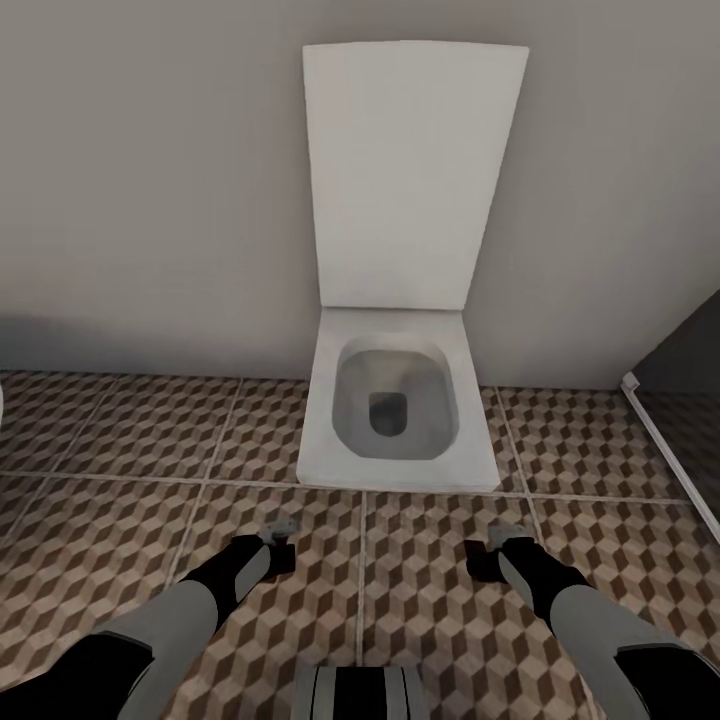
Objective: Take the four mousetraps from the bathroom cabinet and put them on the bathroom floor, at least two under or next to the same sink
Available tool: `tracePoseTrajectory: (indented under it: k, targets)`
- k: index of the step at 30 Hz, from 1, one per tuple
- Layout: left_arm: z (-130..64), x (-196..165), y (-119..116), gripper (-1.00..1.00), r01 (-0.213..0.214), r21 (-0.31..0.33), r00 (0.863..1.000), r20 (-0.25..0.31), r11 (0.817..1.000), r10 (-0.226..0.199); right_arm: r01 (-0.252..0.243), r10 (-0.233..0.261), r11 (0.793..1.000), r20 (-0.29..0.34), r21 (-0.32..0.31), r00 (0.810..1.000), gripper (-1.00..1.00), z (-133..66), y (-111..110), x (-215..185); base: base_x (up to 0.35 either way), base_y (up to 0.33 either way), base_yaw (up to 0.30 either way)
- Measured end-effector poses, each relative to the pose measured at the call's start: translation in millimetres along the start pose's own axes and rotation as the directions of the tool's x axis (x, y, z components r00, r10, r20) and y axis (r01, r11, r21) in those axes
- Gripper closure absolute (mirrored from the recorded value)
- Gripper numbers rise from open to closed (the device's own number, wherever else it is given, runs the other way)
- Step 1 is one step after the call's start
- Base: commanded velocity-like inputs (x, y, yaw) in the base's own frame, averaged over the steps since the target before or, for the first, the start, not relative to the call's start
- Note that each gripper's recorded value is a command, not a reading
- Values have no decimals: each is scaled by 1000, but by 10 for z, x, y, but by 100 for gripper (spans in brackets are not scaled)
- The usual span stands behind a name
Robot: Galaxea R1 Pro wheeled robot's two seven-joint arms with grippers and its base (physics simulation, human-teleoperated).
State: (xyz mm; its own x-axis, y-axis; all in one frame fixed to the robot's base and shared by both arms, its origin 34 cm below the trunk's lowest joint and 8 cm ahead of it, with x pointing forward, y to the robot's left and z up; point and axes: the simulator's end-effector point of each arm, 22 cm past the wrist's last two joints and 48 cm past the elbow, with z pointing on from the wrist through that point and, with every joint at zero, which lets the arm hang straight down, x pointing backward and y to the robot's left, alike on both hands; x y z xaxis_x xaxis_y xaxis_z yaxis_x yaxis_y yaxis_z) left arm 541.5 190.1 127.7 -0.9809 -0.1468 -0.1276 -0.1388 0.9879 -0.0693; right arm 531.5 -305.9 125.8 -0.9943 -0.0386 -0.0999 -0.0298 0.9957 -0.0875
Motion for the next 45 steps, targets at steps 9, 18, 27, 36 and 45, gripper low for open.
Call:
tracePoseTrajectory:
  k: [9, 18, 27, 36, 45]
  targets:
    - [3, -62, 7, 100, 5, -1, 999, 32, 1000, -5, 1, -1, 1000, -1, 0, 1000, 100, 5, 3, 14, 0, 0, 0]
    - [5, -107, 15, 100, 10, -3, 998, 57, 1000, -10, 2, -2, 1000, 56, 1, 998, 100, 7, 1, -101, 0, 0, 0]
    - [4, -104, 16, 100, 10, -3, 998, 56, 1000, -10, 2, -2, 1000, 63, 2, 998, 100, 6, -9, -115, 31, 0, 0]
    - [3, -104, 15, 100, 10, -3, 998, 56, 1000, -10, 2, -2, 1000, 64, 2, 998, 100, 5, -10, -117, 177, 0, 0]
    - [5, -102, 16, 100, 10, -3, 998, 55, 1000, -10, 1, -1, 1000, 64, 2, 998, 100, 7, -10, -116, 56, 0, 0]
